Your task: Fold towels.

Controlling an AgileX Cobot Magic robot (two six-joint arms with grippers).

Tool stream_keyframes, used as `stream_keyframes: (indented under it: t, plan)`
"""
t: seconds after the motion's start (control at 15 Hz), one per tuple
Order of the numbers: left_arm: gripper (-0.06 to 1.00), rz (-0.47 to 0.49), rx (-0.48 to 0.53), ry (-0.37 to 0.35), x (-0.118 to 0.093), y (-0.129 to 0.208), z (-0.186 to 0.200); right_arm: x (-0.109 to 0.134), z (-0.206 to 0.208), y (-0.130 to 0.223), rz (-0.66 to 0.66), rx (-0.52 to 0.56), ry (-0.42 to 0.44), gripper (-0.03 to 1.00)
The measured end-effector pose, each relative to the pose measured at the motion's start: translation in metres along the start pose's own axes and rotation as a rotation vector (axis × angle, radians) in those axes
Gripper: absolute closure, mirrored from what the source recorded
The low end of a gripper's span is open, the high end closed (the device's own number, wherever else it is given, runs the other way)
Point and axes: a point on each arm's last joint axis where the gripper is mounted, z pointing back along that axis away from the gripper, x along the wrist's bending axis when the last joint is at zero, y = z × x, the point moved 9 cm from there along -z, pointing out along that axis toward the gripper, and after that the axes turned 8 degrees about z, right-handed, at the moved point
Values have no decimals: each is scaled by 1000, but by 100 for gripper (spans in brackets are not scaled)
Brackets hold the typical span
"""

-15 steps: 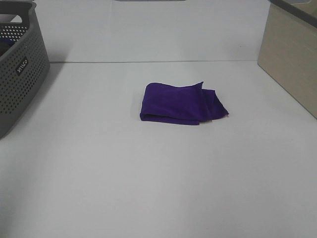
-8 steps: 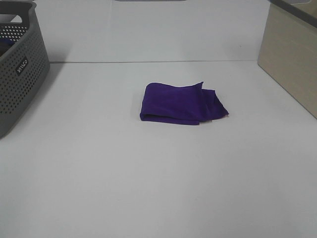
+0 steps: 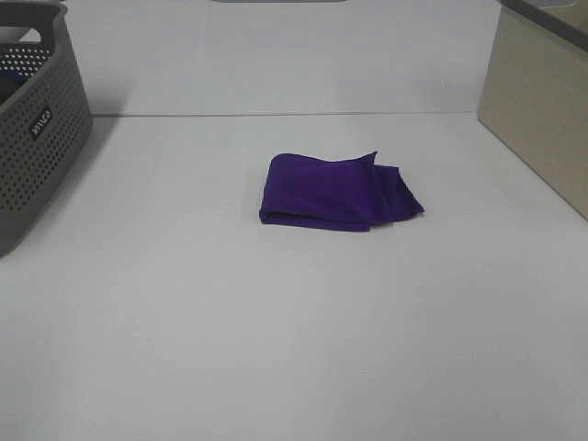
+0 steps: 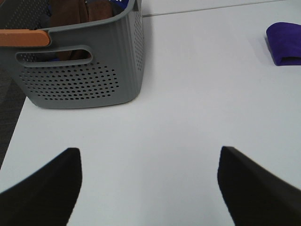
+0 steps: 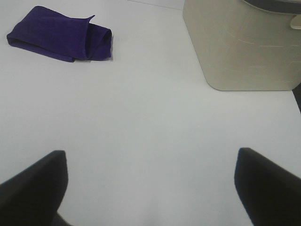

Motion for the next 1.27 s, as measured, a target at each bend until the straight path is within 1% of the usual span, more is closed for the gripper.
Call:
stream_keyframes:
  t: [0.73,0.8,1.27]
  plan:
    - [21,-2,-3,2,0,-1,0,-1,-3,0,-5,-7,9,4]
    - [21,29,-3,20,-4,-1,0,-1,-3,0,-5,-7,9,4]
    - [21,43,-2,28,-5,-1,0,-1,-3,0,-5,-7,9,4]
